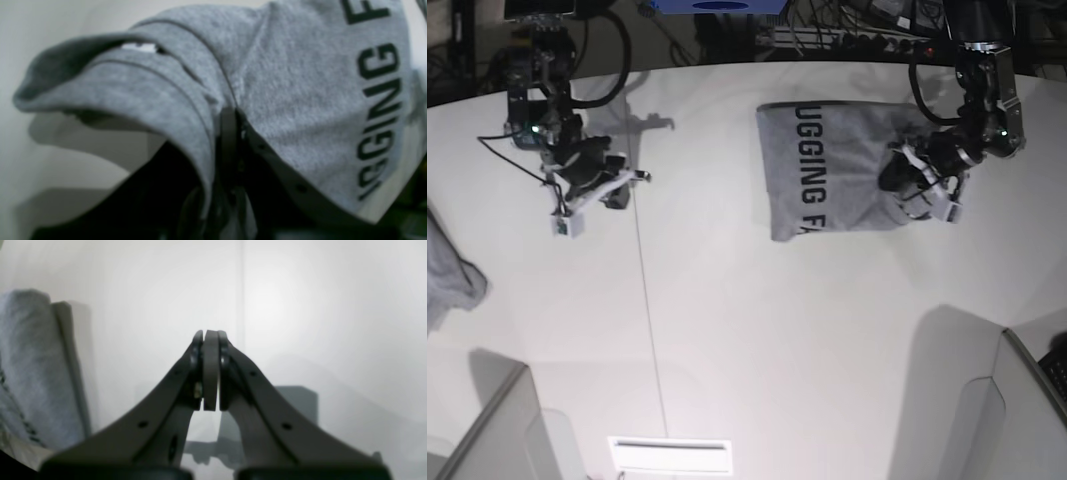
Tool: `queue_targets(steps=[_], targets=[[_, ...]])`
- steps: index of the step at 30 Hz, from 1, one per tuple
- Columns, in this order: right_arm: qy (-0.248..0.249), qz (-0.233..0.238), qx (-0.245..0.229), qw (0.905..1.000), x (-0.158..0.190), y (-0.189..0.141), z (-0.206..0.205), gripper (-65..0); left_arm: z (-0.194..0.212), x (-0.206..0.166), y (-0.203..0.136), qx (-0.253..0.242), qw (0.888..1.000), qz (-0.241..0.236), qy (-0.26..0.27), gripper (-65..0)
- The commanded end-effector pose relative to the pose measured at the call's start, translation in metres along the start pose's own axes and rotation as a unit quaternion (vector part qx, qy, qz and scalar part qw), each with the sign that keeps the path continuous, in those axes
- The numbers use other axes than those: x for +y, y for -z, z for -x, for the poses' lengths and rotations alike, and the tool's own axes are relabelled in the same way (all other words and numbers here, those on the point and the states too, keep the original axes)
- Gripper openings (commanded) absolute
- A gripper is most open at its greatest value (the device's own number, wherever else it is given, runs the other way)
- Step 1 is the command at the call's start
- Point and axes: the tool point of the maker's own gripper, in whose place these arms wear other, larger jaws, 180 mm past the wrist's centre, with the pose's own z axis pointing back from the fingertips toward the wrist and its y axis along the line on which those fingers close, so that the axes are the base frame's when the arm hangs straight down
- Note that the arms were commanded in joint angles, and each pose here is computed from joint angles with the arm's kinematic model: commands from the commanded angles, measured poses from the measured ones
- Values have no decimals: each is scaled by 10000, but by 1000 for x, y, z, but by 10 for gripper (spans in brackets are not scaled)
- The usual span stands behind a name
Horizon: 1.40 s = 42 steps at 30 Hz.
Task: Fold the T-shirt properly
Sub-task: 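Drag the bundle with the left gripper to straighten it on the table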
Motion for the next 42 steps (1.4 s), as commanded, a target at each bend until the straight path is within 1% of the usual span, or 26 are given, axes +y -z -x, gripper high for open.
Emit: queue_targets(steps=[1, 4, 6, 9, 12, 18, 21, 24, 26, 29, 32, 34, 38, 40, 42], targets=[[-33, -29, -223, 9997, -1, -5, -12, -650, 37, 5, 0, 930, 9947, -285, 346, -650], [-33, 36, -189, 9998, -10, -11, -5, -650, 19, -7, 4, 962, 9894, -354, 1032, -650], [-23, 89, -207, 9997, -16, -15, -3, -650, 17, -8, 7, 1232, 9815, -478, 1386, -650], [15, 176, -284, 9994, -22, -23, -4, -650, 9, -6, 11, 1757, 9625, -737, 1930, -650], [43, 263, -342, 9991, -28, -30, -5, -650, -5, -13, 21, 1854, 9482, -819, 2445, -650], [204, 541, -298, 9979, -50, -39, 4, -650, -23, -38, 41, 2051, 9077, -851, 3559, -650], [225, 571, -181, 9979, -52, -41, 15, -650, -28, -56, 50, 2062, 8930, -708, 3938, -650], [244, 598, -79, 9979, -54, -43, 24, -650, -33, -74, 60, 2090, 8728, -573, 4374, -650], [251, 605, -24, 9978, -54, -44, 29, -650, -37, -84, 64, 2073, 8614, -500, 4610, -650], [261, 642, 71, 9976, -56, -45, 37, -650, -43, -102, 72, 2056, 8390, -379, 5025, -650], [275, 674, 175, 9972, -58, -47, 46, -650, -53, -115, 76, 1996, 8206, -333, 5344, -650], [283, 695, 233, 9969, -59, -48, 52, -650, -60, -122, 78, 1943, 8107, -317, 5513, -650], [299, 714, 305, 9965, -60, -50, 58, -650, -70, -152, 89, 1483, 7942, 81, 5892, -650], [303, 720, 327, 9964, -61, -50, 60, -650, -72, -157, 94, 1409, 7869, 183, 6005, -650], [308, 727, 349, 9963, -61, -51, 62, -650, -75, -156, 98, 1392, 7843, 205, 6042, -650]])
